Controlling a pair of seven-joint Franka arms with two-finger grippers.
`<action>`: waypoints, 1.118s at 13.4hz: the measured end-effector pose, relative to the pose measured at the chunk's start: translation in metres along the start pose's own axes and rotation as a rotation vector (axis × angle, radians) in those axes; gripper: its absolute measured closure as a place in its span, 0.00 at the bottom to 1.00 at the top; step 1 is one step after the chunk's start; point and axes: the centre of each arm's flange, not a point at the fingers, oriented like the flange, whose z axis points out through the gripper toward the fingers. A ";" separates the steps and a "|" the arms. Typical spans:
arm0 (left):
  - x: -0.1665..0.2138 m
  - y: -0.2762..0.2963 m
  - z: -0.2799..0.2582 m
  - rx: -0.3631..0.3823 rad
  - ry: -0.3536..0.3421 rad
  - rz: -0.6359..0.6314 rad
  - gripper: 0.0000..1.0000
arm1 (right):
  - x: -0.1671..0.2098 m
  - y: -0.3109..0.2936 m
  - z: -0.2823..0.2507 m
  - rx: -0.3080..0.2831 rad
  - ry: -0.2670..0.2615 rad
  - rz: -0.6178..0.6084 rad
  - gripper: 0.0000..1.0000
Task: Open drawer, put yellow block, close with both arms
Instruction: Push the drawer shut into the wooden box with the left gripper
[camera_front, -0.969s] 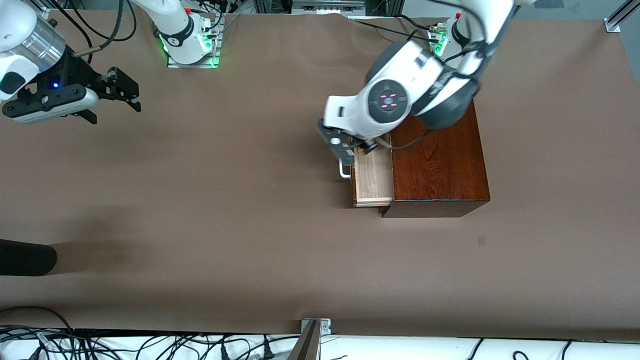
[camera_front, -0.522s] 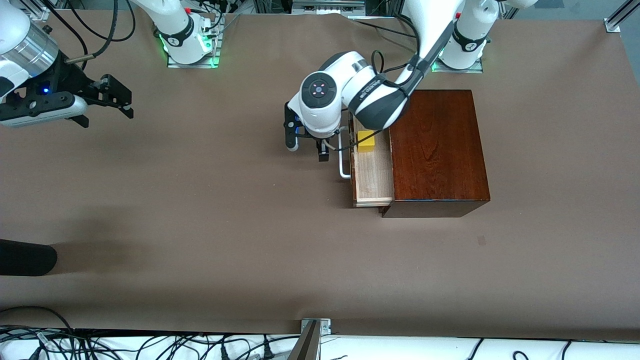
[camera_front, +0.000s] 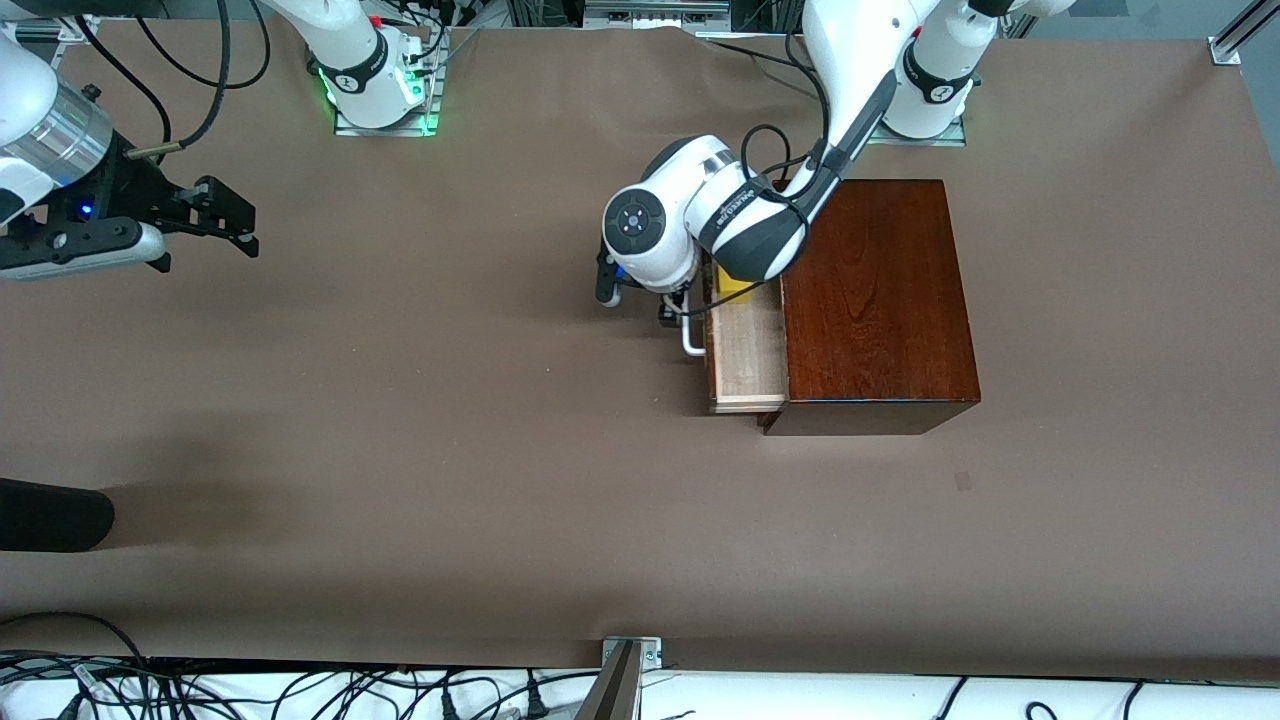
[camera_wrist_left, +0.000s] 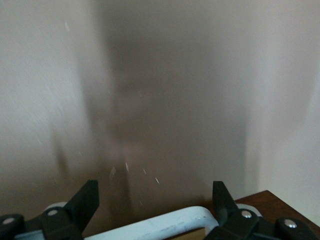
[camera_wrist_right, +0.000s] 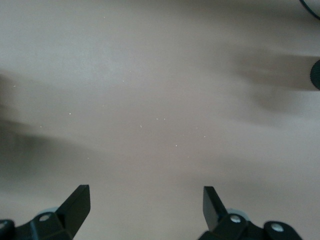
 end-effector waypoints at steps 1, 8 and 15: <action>-0.019 -0.008 0.002 -0.036 -0.020 -0.027 0.00 | 0.000 0.002 0.000 -0.001 0.000 0.004 0.00; -0.069 -0.029 -0.011 -0.068 -0.034 -0.127 0.00 | 0.000 0.011 0.000 -0.002 0.001 0.020 0.00; -0.165 -0.030 -0.174 0.133 0.172 -0.598 0.00 | -0.001 0.025 0.001 -0.004 0.000 0.045 0.00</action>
